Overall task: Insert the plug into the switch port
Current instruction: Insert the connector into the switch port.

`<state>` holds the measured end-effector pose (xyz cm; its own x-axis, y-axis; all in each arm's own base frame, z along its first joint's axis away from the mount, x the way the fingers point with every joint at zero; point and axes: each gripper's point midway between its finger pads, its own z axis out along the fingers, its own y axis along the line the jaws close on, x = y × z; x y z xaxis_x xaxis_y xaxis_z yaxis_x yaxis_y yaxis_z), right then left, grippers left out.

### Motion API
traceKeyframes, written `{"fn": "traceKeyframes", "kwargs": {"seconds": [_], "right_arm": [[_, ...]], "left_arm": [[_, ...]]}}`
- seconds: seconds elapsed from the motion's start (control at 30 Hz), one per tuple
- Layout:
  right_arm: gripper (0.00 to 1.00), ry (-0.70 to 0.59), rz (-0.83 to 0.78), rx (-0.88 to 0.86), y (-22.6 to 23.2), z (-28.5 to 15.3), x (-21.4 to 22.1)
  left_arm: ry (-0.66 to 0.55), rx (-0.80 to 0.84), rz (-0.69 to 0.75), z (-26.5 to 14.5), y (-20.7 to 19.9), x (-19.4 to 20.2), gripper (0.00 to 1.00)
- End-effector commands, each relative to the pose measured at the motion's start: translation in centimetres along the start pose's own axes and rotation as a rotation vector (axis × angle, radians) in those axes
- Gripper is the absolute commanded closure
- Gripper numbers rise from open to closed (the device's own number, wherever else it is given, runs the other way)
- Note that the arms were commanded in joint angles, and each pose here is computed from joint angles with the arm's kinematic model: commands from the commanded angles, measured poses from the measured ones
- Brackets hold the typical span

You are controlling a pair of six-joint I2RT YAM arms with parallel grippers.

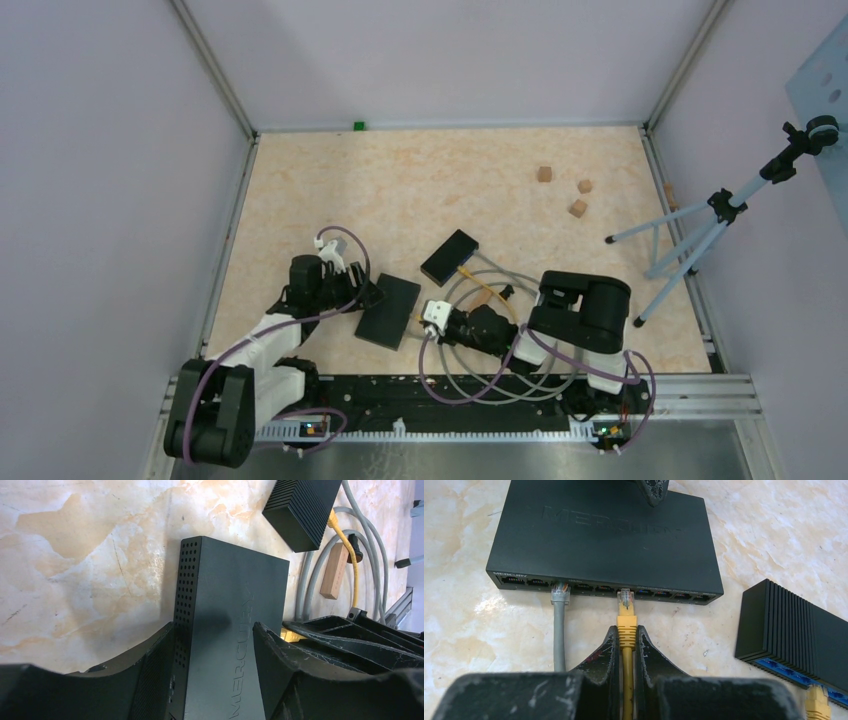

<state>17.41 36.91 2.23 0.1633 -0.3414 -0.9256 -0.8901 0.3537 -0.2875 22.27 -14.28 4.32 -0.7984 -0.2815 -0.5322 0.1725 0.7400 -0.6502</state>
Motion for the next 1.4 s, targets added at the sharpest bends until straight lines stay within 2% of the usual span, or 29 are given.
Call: {"fn": "traceKeyframes", "kwargs": {"seconds": [0.0, 0.43, 0.83, 1.07, 1.23, 1.37], "right_arm": [[1.0, 0.032, 0.031, 0.055, -1.3, 0.9, 0.6], [1.0, -0.041, -0.009, -0.012, -0.5, 1.0, -1.0], [1.0, -0.093, -0.064, -0.052, -0.1, 0.8, -2.4], [1.0, -0.121, -0.078, -0.098, 0.4, 0.5, -2.6], [1.0, -0.11, -0.049, -0.066, -0.4, 0.0, -2.3], [1.0, -0.073, -0.029, -0.053, -0.6, -0.9, -1.1]], "left_arm": [[0.041, 0.078, 0.018, 0.1, -1.4, 1.0, 0.38], [0.069, 0.099, 0.019, 0.3, -1.9, 1.6, 0.43], [0.12, 0.123, -0.006, -0.3, -3.0, 5.0, 0.44], [0.107, 0.133, -0.012, -0.7, -3.6, 5.3, 0.45], [0.088, 0.091, -0.002, -0.7, -3.2, 4.6, 0.41], [0.016, 0.026, 0.013, -0.6, -2.8, 2.6, 0.36]]}}
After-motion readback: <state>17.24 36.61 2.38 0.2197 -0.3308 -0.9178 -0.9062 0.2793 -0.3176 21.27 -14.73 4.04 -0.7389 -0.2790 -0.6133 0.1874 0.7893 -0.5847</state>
